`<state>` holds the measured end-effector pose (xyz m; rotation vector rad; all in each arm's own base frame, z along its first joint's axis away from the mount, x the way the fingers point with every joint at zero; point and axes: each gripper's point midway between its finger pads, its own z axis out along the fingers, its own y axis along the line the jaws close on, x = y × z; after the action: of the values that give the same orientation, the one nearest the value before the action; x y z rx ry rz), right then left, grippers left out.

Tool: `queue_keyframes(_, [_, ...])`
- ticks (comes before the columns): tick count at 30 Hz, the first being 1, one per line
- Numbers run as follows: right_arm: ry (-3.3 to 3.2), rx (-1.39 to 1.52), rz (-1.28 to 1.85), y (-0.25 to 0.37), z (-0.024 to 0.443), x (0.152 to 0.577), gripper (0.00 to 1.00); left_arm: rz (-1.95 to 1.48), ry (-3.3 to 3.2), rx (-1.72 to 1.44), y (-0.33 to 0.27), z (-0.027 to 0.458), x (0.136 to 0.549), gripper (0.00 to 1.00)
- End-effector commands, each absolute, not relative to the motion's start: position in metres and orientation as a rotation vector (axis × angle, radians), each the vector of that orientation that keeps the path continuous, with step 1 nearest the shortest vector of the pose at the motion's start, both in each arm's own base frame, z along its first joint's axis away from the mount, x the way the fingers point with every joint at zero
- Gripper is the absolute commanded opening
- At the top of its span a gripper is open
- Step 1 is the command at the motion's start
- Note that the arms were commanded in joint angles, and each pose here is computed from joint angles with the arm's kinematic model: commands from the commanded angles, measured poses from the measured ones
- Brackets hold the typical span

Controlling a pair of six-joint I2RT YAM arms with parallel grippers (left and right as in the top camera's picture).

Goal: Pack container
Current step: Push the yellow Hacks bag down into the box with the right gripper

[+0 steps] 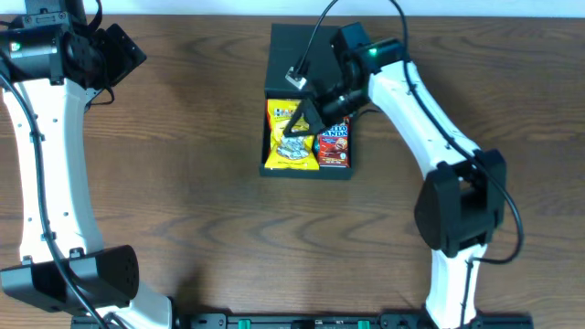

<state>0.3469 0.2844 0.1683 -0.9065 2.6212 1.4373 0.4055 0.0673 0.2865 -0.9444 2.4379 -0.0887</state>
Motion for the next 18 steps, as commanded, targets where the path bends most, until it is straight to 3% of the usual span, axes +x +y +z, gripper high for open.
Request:
queue_keyframes(1, [2.485,-1.072,1.572,0.291,0.170,0.325,0.02,-0.055,2.459,-0.932,0.071,0.281,0.404,0.95])
queue_keyframes(7, [2.540,-1.039,1.678,0.288,0.137,0.301,0.02,-0.055,2.461,-0.932,0.071,0.281,0.403,0.95])
queue_keyframes(11, [2.617,-0.887,1.679,0.291,0.113,0.309,0.02,-0.055,2.463,-0.933,0.071,0.281,0.403,0.95])
queue_keyframes(18, [2.801,-0.704,1.379,0.290,0.079,0.336,0.02,-0.054,2.467,-0.935,0.071,0.280,0.402,0.95])
